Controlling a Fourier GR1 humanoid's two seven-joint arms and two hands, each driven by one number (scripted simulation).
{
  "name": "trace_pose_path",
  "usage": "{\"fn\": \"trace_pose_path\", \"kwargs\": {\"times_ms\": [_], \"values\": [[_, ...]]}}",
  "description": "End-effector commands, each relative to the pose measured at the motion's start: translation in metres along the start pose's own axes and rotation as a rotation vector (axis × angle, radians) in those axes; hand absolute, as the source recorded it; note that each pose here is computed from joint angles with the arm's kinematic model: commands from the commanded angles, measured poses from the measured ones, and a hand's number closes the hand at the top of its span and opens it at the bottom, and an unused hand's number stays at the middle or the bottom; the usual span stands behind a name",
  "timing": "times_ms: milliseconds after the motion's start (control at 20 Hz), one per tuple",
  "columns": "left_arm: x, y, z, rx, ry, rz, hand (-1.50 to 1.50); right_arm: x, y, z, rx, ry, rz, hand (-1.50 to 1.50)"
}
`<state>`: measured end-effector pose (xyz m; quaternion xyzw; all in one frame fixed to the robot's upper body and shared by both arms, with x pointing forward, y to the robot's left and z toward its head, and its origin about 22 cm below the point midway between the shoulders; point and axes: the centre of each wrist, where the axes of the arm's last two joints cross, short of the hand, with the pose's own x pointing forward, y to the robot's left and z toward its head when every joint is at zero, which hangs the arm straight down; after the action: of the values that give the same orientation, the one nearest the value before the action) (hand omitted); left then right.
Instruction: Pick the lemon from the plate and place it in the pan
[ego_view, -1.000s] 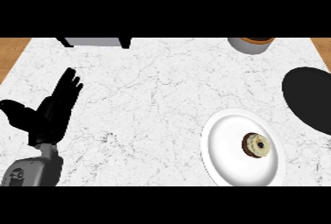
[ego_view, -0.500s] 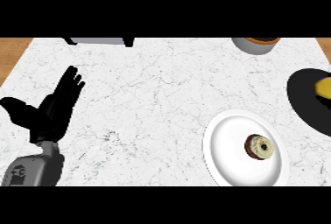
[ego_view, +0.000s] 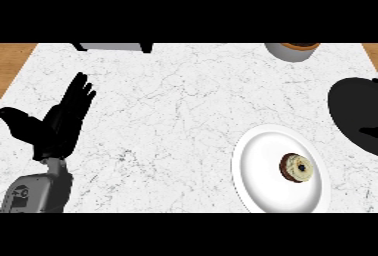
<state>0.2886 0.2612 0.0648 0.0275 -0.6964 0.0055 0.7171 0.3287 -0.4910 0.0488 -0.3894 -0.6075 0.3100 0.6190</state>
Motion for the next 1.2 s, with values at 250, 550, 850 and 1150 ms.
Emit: {"fn": "trace_pose_path", "kwargs": {"times_ms": [250,550,850,1150], "values": [[0.007,0.005,-0.007,0.01,0.005,0.002,0.0,-0.022,-0.049,0.017,-0.154,-0.043,-0.418,-1.5],[0.001,0.011,0.006,0.016,-0.001,-0.009,0.0,-0.061,-0.096,0.069,-0.16,-0.051,-0.623,-1.5],[0.005,0.007,0.006,0.027,0.012,0.004,0.0,-0.082,-0.113,0.107,-0.102,-0.102,-0.766,-1.5],[0.001,0.005,0.003,0.044,0.009,0.011,0.0,-0.089,-0.113,0.119,-0.105,-0.124,-0.75,-1.5]]}}
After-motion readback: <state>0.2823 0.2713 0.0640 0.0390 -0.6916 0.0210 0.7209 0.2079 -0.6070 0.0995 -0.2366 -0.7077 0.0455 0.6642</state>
